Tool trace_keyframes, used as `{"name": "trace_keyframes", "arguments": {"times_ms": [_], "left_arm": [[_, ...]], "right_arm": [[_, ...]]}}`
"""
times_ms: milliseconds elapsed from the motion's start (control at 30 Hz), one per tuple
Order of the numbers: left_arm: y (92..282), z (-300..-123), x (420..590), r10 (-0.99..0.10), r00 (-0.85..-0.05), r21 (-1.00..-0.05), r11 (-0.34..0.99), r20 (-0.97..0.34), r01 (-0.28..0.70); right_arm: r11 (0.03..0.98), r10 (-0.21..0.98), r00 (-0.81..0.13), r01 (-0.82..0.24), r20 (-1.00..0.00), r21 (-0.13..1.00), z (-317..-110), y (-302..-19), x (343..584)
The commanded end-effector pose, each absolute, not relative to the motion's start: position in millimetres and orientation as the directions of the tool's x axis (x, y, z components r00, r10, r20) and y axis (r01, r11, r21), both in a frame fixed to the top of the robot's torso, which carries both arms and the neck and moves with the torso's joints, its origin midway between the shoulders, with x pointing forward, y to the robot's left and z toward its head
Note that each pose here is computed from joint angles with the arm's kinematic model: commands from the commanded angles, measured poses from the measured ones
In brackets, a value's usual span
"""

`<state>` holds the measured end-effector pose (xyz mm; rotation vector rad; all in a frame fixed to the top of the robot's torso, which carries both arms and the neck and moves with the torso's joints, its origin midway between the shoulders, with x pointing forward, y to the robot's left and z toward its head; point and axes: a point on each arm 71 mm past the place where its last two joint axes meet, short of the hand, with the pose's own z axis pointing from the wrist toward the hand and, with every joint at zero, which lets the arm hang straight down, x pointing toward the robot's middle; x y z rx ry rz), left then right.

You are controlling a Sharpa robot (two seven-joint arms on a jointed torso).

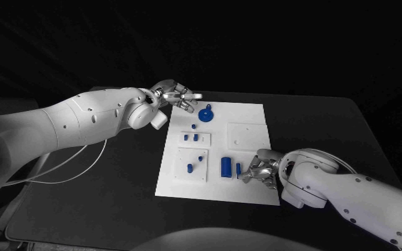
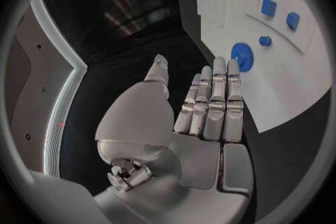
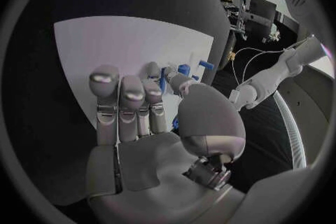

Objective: Assemble the parts on the task board

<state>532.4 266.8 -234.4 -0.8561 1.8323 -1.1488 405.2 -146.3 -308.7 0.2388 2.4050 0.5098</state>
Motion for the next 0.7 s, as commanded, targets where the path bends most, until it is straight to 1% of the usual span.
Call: {"name": "trace_keyframes", "arguments": {"times_ms": [33,133,267,300,367,467,567,700], "left_arm": [[264.8,-233.3,532.4,-0.848,-0.456,-0.926,0.358,-0.27,-0.117],[266.1,-231.8,533.5,-0.859,-0.429,-0.929,0.356,-0.281,-0.104],[267.7,-229.5,534.8,-0.876,-0.393,-0.937,0.338,-0.28,-0.086],[268.4,-228.1,535.6,-0.886,-0.374,-0.943,0.325,-0.275,-0.076],[269.3,-226.3,536.8,-0.9,-0.347,-0.95,0.304,-0.265,-0.063],[270.7,-223.9,538.3,-0.921,-0.304,-0.961,0.27,-0.243,-0.05],[272.9,-222.3,539.6,-0.941,-0.259,-0.97,0.237,-0.218,-0.045],[278.4,-221.2,541.6,-0.955,-0.221,-0.977,0.21,-0.196,-0.046]], "right_arm": [[0.909,0.306,-0.776,0.066,-0.552,0.411,-314,-154,404],[0.893,0.338,-0.782,0.091,-0.524,0.441,-315,-160,404],[0.845,0.392,-0.77,0.085,-0.503,0.528,-311,-166,408],[0.809,0.434,-0.753,0.083,-0.495,0.582,-306,-170,412],[0.751,0.496,-0.722,0.078,-0.483,0.656,-299,-175,421],[0.666,0.576,-0.677,0.066,-0.457,0.743,-287,-185,435],[0.591,0.648,-0.629,0.059,-0.43,0.804,-276,-199,453],[0.483,0.756,-0.53,0.055,-0.385,0.874,-262,-221,484]]}}
